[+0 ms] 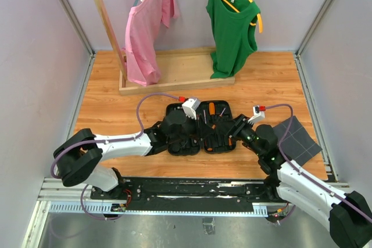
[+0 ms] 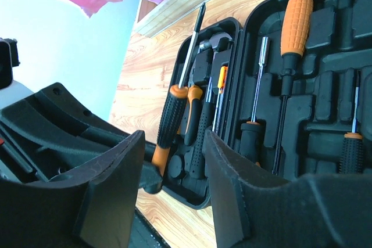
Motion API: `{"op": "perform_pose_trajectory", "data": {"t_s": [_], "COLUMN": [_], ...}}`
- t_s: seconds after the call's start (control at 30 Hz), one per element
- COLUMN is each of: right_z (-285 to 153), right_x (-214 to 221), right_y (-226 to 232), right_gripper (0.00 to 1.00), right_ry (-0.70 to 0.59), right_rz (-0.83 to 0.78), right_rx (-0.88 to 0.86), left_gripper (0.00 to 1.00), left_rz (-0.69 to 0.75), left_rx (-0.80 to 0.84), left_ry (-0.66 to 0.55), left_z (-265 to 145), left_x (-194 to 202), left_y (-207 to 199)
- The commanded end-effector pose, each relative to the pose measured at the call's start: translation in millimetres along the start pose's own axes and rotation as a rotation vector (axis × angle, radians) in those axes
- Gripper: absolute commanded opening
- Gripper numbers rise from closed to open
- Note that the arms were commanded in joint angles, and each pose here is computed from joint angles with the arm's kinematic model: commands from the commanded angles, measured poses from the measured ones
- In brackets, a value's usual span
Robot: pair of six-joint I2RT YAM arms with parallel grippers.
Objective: Sort the tools into containers
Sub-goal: Pick up the screwdriver from the center of the board.
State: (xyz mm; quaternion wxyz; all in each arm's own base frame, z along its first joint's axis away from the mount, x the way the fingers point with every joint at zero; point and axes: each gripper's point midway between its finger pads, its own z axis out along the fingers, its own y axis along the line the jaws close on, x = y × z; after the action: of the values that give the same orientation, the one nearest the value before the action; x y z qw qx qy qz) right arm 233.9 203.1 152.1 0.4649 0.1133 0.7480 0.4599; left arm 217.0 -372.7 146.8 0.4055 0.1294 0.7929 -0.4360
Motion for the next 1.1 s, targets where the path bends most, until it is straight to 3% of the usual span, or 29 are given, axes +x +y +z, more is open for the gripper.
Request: {"op": "perform_pose_trajectory", "data": {"t_s": [0.0, 0.6, 0.8, 0.9, 1.07], "right_z": [3, 4, 4, 4, 3], "right_x": [-16, -14, -16, -17, -16], "right_y": [15, 10, 14, 15, 10], "right_gripper": [0.46, 0.26, 0.13, 0.08, 0.04], "right_ry": [-0.041, -0.020, -0.018, -0.022, -0.018], "right_rz": [0.014, 0.020, 0.019, 0.021, 0.010], "right_rx": [-0.036, -0.012, -0.023, -0.023, -0.002], "left_gripper": [0.01, 0.01, 0.01, 0.09, 0.34], "left_rz": [0.025, 0.034, 0.045, 0.048, 0.051], "left_rx": [0.076, 0.095, 0.093, 0.092, 0.081], "left_ry": [-0.032, -0.028, -0.024, -0.024, -0.039], "left_z": [5, 3, 4, 4, 3], "left_x": [-7, 3, 6, 6, 3], "left_y": [-24, -32, -32, -31, -29]}}
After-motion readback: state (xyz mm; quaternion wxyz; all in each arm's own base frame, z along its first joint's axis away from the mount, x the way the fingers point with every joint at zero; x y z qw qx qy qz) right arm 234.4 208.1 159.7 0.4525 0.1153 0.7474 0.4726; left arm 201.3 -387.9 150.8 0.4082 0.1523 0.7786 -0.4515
